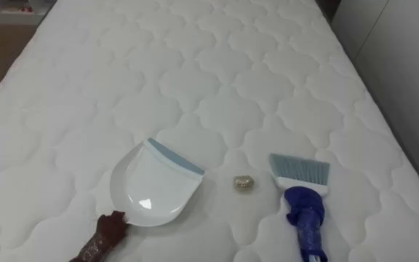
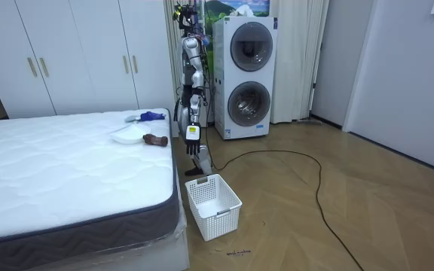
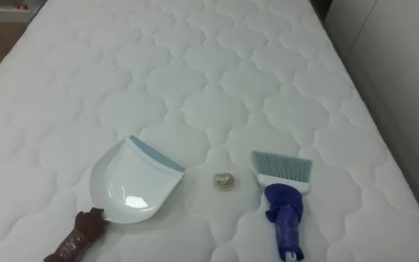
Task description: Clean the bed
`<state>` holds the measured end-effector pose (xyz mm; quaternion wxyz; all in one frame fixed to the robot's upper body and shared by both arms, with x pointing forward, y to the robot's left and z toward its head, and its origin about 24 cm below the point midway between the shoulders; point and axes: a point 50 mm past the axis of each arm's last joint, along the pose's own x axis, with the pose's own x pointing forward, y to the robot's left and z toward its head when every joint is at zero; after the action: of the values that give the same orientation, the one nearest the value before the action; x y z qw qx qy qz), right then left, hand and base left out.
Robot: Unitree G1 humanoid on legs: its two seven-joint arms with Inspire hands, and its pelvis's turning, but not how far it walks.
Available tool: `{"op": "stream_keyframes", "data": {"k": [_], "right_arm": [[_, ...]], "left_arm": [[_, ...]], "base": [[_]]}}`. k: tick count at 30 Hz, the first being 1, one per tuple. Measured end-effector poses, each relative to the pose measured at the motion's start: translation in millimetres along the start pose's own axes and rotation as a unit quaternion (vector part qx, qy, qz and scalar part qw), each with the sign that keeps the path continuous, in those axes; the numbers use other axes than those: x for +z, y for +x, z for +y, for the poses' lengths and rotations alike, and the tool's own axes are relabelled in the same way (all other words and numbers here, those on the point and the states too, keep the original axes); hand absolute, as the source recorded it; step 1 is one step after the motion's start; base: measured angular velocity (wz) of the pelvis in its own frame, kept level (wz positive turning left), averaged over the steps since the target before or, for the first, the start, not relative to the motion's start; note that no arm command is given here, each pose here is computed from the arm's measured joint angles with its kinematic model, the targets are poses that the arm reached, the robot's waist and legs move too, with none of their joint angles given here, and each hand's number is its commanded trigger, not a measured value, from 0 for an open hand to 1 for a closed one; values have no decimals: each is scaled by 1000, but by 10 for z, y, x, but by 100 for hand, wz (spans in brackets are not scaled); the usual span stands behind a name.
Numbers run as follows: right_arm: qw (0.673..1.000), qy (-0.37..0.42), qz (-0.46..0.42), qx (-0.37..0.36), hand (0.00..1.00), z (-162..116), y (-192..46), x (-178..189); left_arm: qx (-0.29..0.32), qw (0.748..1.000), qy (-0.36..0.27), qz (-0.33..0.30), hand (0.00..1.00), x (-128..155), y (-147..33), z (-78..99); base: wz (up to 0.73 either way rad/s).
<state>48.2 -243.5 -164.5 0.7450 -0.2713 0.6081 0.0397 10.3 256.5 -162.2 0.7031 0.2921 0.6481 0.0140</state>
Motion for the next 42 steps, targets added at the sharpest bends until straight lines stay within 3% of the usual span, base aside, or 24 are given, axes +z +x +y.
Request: {"op": "stream_keyframes", "data": {"k": [18, 24, 28, 33, 42], "right_arm": [[1000, -3, 1, 7, 0, 19, -3, -12], [1000, -3, -1, 6, 0, 23, -6, -20], [1000, -1, -17, -1, 0, 11, -5, 18], [999, 23, -35, -2, 0, -8, 0, 80], [999, 34, -39, 0, 0, -9, -4, 69]], "left_arm": [[3, 1000, -5, 1, 0, -6, 1, 10], [45, 999, -16, -19, 0, 62, 4, 77], [117, 990, -48, -66, 0, 233, -18, 255], [211, 958, -76, -177, 0, 663, -136, 503], [262, 924, -92, -264, 0, 979, -289, 625]], "base": [[0], [7], [4], [5], [0]]}}
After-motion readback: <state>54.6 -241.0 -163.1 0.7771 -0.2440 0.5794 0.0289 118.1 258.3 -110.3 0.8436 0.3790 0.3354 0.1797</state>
